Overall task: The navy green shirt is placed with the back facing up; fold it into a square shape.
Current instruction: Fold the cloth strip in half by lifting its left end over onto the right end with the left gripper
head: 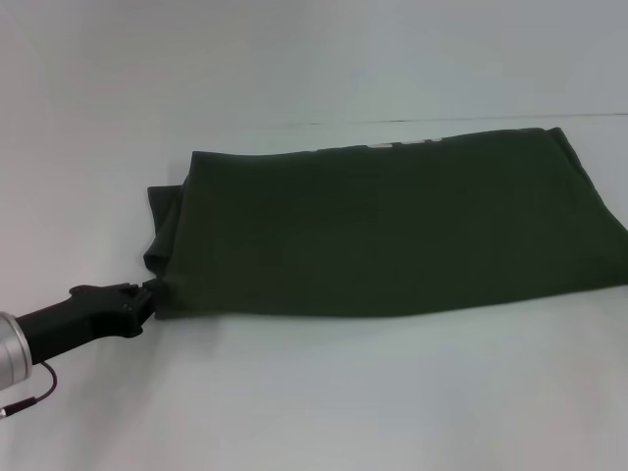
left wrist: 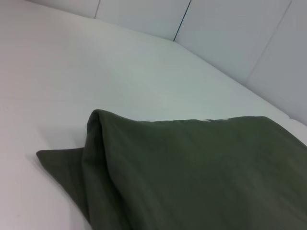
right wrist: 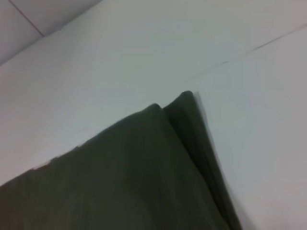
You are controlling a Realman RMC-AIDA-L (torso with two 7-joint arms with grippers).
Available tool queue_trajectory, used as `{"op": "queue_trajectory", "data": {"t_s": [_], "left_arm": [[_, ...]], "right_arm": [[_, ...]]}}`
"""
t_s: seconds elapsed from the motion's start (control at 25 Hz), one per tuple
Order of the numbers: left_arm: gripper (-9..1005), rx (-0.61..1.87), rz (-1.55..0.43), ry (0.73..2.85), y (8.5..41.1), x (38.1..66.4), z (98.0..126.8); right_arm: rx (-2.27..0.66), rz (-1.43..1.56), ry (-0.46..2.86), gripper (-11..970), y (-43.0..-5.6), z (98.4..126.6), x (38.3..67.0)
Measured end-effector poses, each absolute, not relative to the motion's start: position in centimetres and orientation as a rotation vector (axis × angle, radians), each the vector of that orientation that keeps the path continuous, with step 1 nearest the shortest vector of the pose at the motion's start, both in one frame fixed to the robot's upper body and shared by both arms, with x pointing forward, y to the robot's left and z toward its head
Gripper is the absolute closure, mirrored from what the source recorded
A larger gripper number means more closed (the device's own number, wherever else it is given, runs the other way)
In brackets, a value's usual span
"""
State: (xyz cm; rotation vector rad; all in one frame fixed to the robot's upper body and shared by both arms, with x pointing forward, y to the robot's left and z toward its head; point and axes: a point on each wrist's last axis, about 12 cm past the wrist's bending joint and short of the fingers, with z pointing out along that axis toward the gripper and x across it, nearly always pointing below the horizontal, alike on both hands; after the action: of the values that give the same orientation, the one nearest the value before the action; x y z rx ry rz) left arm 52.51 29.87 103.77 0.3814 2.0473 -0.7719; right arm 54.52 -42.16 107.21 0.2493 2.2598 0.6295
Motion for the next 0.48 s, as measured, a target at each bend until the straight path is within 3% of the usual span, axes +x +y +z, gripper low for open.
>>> {"op": "queue_trajectory", "data": {"t_s": [0.48], "left_arm": [[993,0.395,-0.770,2.043,29.74,53.08,104.24]], "right_arm": [[0.228,0.620,2.298,168,-41.28,106.49,55.01]]}}
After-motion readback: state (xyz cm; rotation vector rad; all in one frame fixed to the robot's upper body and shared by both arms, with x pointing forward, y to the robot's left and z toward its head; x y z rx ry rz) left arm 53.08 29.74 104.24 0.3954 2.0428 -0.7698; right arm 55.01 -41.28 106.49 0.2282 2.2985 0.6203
